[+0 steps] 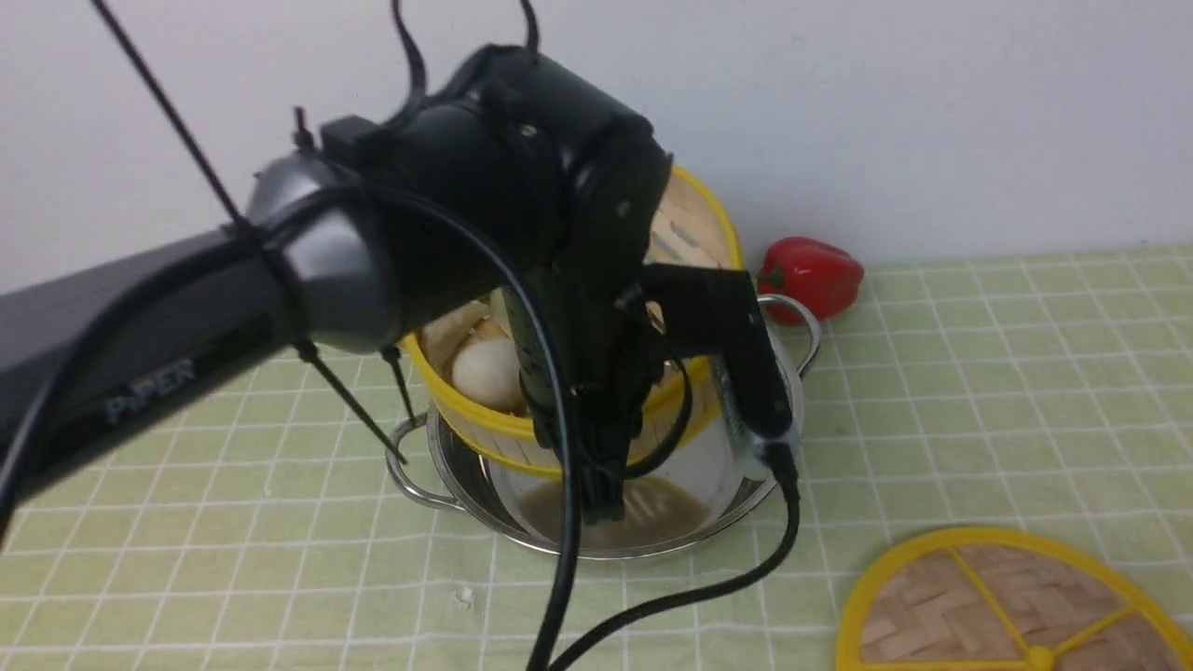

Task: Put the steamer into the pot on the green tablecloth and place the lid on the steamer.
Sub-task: 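Place the bamboo steamer basket with dumplings into the steel pot with the left gripper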

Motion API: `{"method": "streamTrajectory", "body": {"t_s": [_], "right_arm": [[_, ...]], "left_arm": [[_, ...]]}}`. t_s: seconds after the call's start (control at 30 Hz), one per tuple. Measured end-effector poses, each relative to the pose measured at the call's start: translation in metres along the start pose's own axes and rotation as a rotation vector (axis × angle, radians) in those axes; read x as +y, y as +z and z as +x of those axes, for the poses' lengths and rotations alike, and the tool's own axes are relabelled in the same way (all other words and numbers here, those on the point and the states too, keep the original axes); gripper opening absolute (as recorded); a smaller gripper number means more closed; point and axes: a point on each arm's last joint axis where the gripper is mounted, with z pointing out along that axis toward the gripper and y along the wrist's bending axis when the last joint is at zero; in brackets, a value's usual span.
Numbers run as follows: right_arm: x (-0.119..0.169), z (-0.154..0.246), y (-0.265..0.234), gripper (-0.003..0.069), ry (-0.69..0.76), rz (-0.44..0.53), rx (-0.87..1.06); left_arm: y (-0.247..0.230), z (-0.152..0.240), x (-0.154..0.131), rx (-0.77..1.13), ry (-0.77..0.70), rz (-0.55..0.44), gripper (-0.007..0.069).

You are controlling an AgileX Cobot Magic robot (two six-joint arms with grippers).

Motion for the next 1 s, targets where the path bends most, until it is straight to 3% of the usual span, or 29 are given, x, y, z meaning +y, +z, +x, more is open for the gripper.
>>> {"method": "streamTrajectory", "body": {"t_s": [0.5,1.0], "right_arm": [[0.000,0.000,0.000,0.0240,0.000,0.000,0.000],[0.000,0.000,0.000,0.0240,0.000,0.000,0.000]], "left_arm": [[0.037,-0.011,-0.003,0.037,0.136,0.091,0.0032],[0.072,-0.020,-0.003,0.078,0.117,0.114,0.0032]]}}
